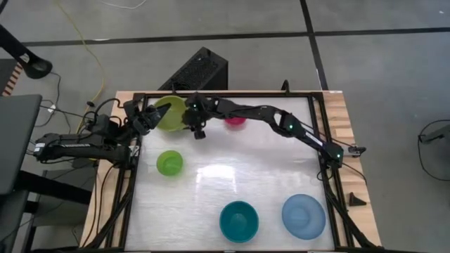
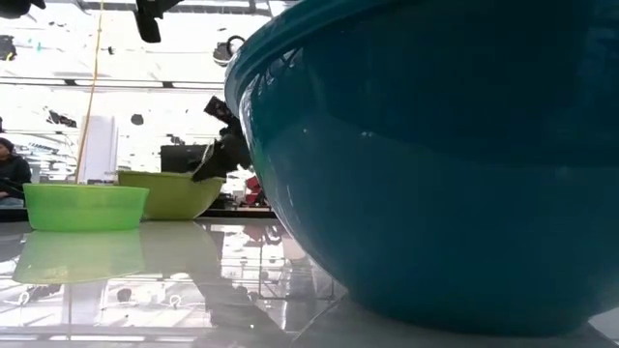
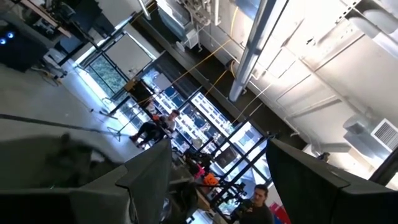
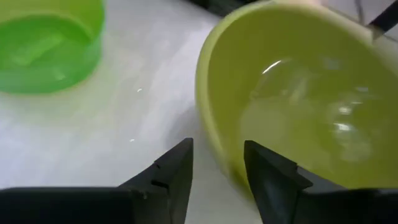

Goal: Nest bowls inside each other
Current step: Move the dark green bowl to the center of the table

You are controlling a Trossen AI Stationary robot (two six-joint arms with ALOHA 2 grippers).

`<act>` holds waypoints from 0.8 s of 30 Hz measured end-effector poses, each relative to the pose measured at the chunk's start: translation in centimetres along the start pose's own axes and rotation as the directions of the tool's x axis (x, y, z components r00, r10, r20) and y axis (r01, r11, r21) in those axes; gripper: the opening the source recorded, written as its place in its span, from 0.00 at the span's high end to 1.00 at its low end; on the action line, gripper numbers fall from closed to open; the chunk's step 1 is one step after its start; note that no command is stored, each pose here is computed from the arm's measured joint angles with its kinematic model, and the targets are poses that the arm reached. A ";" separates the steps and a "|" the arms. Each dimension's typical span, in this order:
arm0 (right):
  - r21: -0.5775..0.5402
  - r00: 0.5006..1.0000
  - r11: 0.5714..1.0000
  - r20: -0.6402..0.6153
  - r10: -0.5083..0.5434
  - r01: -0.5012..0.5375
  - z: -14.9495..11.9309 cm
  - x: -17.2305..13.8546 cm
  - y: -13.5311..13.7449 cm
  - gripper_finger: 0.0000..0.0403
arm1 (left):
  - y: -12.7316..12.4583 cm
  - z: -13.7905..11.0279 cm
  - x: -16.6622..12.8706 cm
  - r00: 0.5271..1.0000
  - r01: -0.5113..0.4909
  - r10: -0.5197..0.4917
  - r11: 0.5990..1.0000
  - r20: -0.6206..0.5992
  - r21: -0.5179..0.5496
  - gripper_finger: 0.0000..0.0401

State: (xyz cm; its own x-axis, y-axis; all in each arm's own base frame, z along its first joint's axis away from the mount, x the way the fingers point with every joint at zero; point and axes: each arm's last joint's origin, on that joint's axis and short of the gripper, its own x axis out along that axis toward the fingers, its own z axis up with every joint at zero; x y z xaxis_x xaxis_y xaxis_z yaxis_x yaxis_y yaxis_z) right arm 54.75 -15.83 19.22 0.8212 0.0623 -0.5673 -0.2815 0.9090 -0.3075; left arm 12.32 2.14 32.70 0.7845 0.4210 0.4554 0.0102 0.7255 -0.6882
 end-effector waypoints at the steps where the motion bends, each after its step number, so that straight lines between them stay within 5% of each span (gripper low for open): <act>1: 0.001 1.000 1.000 -0.009 0.002 -0.002 -0.3 0.6 0.4 0.59 | 0.0 0.0 0.0 1.000 0.001 -0.001 1.000 0.001 0.000 0.38; 8: 0.008 0.971 0.997 -0.227 -0.075 0.079 -2.7 3.3 2.7 0.76 | -0.2 0.1 0.0 1.000 0.027 -0.027 1.000 0.002 -0.014 0.38; 13: 0.072 0.963 0.988 -0.245 -0.112 0.134 -2.1 2.6 2.3 0.85 | -0.2 0.1 0.0 1.000 0.025 -0.025 1.000 -0.001 -0.014 0.38; 19: 0.138 0.949 0.985 -0.310 -0.054 0.101 -0.6 0.4 3.0 0.85 | -0.2 0.1 0.0 1.000 0.025 -0.025 1.000 -0.001 -0.002 0.38; 24: 0.252 0.890 0.967 -0.447 0.092 0.026 0.8 -2.8 4.8 0.85 | -0.2 0.1 0.0 1.000 0.026 -0.026 1.000 0.000 0.006 0.38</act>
State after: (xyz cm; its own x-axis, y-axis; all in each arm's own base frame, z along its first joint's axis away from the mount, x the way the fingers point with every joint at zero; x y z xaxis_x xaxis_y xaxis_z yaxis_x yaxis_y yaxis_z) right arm 51.52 -11.35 19.97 0.4831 -0.0448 -0.8744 -0.1252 0.9849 -0.1197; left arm 12.25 2.06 32.86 0.7841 0.4016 0.4732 0.0270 0.7396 -0.6725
